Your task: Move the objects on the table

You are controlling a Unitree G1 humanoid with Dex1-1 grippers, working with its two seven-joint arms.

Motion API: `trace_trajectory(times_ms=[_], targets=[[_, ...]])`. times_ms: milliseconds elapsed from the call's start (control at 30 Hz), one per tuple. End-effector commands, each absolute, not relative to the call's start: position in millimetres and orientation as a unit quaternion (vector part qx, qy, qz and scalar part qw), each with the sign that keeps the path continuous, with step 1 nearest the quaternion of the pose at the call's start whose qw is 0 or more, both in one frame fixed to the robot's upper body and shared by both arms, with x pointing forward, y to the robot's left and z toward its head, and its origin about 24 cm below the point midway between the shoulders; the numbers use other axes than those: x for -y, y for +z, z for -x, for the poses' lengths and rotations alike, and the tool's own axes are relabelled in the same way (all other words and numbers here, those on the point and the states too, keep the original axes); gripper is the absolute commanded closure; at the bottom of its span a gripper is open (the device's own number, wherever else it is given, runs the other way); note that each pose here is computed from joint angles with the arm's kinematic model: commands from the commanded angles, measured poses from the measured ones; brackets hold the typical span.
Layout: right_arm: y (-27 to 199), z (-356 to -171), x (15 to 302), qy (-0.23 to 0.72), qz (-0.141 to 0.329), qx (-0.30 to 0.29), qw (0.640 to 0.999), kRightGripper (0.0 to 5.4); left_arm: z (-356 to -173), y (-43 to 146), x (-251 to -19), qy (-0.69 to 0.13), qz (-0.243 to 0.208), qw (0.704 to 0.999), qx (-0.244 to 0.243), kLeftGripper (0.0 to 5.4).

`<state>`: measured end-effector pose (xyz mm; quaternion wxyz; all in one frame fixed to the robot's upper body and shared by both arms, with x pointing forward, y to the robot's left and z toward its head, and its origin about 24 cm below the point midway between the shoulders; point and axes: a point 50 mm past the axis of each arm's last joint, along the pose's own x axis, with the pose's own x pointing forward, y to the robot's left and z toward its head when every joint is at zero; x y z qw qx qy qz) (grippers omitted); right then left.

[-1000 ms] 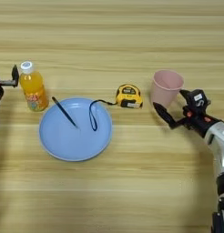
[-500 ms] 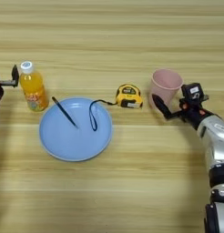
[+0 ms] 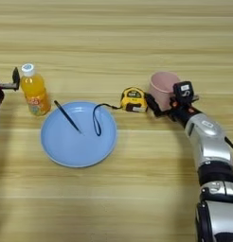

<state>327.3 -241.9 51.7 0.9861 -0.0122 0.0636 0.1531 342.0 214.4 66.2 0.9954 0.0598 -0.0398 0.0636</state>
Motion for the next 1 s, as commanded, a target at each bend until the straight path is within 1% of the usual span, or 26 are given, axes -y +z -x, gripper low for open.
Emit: trace_trajectory(times_ms=[33,267,600,700,800,900,1000], targets=[[56.5,-333.6,241.4,0.141,0.009,-0.059,0.988,0.39,-344.4,71.4,-213.1,0.062,-0.064,0.995,0.048,0.00],[55.9,-335.3,243.4,0.130,0.009,-0.061,0.990,1.09,-344.6,71.3,-212.8,0.062,-0.064,0.995,0.048,0.00],[60.6,-337.3,242.3,0.125,0.012,-0.043,0.991,1.12,-344.9,71.2,-211.8,0.062,-0.064,0.995,0.047,0.00],[70.4,-340.1,239.6,0.127,0.024,-0.021,0.991,1.12,-344.9,71.2,-211.7,0.061,-0.064,0.995,0.047,0.00],[88.0,-346.7,233.7,0.129,0.043,0.013,0.991,1.12,-344.9,71.1,-211.8,0.061,-0.064,0.995,0.047,0.00],[106.1,-356.7,217.6,0.143,0.051,0.043,0.987,1.12,-344.7,71.0,-211.5,0.061,-0.064,0.995,0.048,0.00],[121.2,-366.1,190.4,0.172,0.050,0.069,0.981,1.12,-344.4,70.7,-211.1,0.061,-0.064,0.995,0.048,0.00]])
